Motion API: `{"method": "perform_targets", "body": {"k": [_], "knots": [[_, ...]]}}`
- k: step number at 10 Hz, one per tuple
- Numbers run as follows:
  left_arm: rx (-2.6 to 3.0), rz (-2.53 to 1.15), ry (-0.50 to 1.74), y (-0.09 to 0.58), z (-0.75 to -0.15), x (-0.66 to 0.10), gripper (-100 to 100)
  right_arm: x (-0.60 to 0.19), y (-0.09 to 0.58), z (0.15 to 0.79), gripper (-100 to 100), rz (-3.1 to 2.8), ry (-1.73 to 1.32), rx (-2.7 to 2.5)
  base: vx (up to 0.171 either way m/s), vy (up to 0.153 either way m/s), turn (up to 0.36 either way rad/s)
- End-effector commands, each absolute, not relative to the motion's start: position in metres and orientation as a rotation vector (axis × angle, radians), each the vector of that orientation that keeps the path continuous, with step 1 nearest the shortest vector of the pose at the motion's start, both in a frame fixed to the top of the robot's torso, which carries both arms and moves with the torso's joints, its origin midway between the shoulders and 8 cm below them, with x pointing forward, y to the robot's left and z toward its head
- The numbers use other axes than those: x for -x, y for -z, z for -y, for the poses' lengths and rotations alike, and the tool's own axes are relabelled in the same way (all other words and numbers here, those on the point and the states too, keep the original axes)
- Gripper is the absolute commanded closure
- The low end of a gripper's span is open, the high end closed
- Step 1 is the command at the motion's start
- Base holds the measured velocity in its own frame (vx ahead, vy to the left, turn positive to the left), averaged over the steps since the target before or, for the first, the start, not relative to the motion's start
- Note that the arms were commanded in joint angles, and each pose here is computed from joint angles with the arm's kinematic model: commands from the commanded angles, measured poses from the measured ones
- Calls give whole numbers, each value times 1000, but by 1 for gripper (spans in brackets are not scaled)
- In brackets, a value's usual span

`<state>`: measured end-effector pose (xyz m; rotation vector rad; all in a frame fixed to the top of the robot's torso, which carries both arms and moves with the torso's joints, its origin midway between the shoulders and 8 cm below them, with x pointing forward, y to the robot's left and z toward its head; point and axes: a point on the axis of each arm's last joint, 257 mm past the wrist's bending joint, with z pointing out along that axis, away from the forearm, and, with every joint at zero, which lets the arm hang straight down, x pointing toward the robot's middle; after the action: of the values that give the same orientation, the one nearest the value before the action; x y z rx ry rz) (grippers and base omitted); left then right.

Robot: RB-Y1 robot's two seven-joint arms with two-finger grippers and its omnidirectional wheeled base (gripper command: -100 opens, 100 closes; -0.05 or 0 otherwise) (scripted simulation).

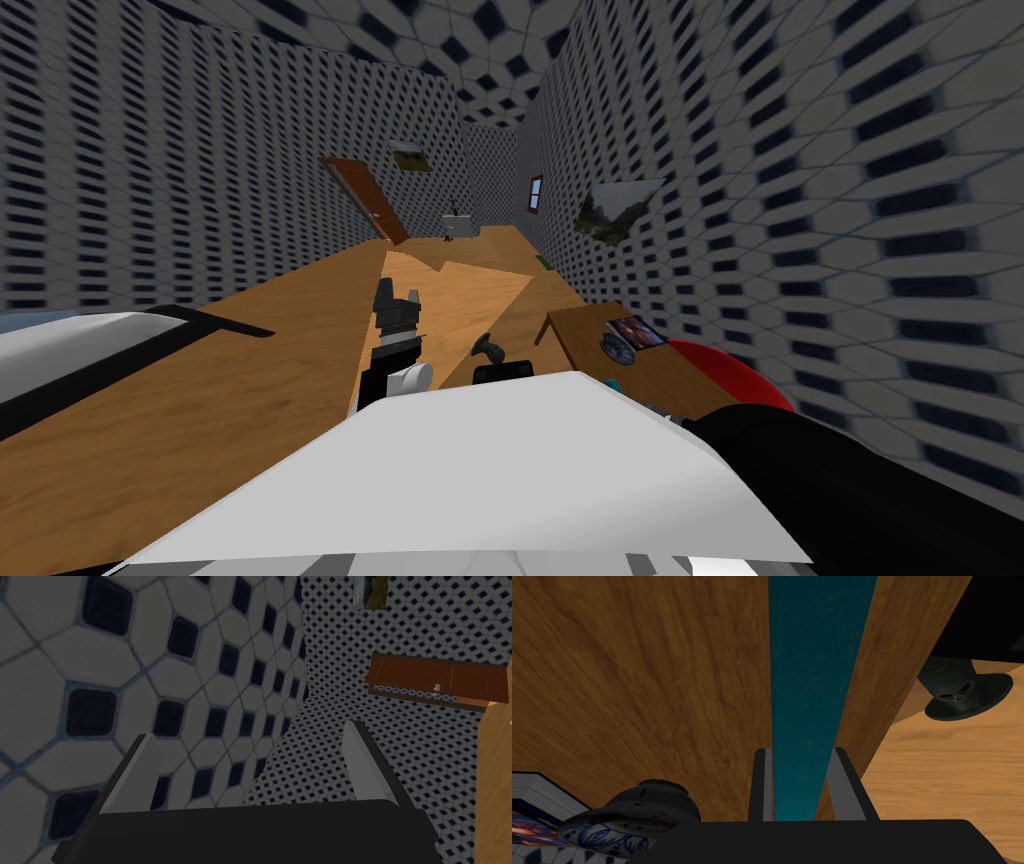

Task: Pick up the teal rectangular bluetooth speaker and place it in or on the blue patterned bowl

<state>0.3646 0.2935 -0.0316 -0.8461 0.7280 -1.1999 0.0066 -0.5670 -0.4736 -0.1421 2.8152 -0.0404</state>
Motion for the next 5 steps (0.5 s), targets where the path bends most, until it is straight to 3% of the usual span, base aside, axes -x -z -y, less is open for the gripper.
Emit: {"method": "perform_targets", "body": {"k": [1,5], "knots": [[846,-728,1200,32,-294,-365,0,-5,473,571,100,-2832,37,142,-3,45,-37],[846,-728,1200,32,-294,-365,0,-1,471,582,100,-2862,44,152,-5,30,-28]]}}
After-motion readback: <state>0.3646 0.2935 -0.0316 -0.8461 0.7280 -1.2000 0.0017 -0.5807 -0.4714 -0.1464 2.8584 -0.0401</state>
